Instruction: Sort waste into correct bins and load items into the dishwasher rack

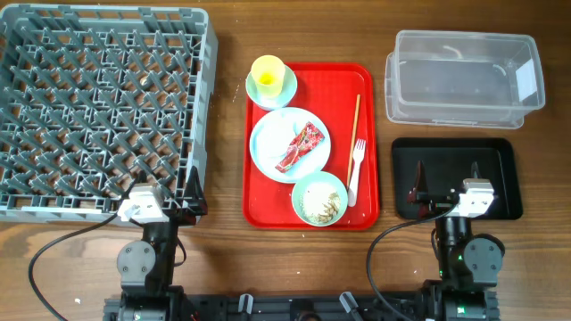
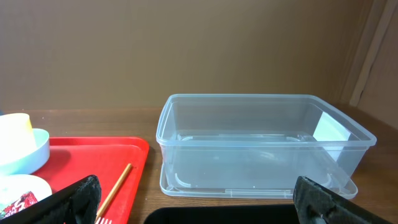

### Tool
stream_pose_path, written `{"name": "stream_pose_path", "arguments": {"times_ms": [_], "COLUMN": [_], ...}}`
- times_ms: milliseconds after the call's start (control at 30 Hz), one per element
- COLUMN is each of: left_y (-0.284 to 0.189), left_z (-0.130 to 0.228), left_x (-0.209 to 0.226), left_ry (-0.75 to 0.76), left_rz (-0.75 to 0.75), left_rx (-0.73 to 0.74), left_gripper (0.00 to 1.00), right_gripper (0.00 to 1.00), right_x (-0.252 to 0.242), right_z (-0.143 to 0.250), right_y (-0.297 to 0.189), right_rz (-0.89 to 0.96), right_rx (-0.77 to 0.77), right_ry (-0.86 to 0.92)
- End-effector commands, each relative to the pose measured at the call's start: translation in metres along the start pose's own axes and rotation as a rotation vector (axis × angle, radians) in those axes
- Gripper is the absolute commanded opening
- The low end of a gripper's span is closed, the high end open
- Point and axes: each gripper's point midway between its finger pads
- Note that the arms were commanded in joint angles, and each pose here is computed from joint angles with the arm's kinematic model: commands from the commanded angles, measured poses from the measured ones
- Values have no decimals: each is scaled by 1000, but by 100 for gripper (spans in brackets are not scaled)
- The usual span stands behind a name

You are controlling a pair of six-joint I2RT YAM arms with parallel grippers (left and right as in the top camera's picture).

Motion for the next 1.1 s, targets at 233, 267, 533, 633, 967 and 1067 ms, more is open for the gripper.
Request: {"name": "stream_pose_path", "arguments": {"times_ms": [233,267,533,633,967,1067], "left_y": [0,0,0,0,0,0], "left_z": [1,1,1,1,1,1], "left_x": [-3,-3,-3,-3,-3,-3], "left_ry": [20,20,20,20,20,20], "left_rz": [13,13,13,13,13,13], "left_rx": [0,0,0,0,0,0], "left_gripper": [100,100,100,100,100,100], "right_gripper": [100,100,100,100,100,100], "right_x": [1,1,1,1,109,118], "right_z": [0,0,0,-1,6,9], "right_y": [0,0,0,0,-39,-47], "right_rz": [-6,-6,-6,-6,-614,-574], "right_rx": [-4,-4,-4,-5,350,592], "right_ry": [-17,-17,-17,-17,849,1358]}}
Point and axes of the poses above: each gripper's point midway between its finger pads, its own y axis out along the fingers, its own x axis along the line the jaws close on, z = x × y, and after that the axes turned 7 degrees about y, right-handed
